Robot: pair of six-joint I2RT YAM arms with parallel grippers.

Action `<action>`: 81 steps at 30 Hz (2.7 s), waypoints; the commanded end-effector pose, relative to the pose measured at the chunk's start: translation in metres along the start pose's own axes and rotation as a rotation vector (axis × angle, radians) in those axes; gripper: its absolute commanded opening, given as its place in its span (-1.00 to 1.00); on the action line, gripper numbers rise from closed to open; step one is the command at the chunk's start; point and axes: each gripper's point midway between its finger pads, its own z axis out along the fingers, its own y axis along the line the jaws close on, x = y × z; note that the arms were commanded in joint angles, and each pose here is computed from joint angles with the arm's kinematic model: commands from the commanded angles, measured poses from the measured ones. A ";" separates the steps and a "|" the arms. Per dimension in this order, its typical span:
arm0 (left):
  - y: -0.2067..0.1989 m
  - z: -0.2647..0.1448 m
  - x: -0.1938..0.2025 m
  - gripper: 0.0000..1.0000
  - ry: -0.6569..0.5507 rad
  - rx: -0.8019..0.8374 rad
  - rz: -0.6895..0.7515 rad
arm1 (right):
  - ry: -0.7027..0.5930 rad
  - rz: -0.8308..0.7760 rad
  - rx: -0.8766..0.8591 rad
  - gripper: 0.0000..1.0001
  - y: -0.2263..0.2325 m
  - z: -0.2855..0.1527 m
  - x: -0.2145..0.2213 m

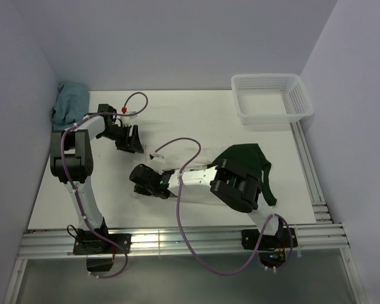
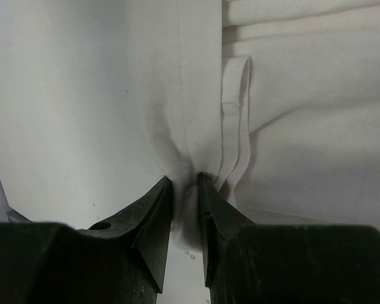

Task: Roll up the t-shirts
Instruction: Roll the tshirt

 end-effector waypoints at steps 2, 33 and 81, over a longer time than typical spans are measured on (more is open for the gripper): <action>0.010 0.006 0.000 0.29 -0.018 -0.046 -0.009 | 0.120 -0.019 0.088 -0.41 -0.041 0.007 0.037; -0.018 -0.015 -0.031 -0.99 0.034 -0.745 0.292 | 0.089 0.272 -0.297 -0.59 -0.030 -0.013 0.027; -0.046 0.022 -0.015 -0.99 0.132 -0.802 0.415 | -0.117 -0.250 0.148 0.11 0.015 -0.007 -0.002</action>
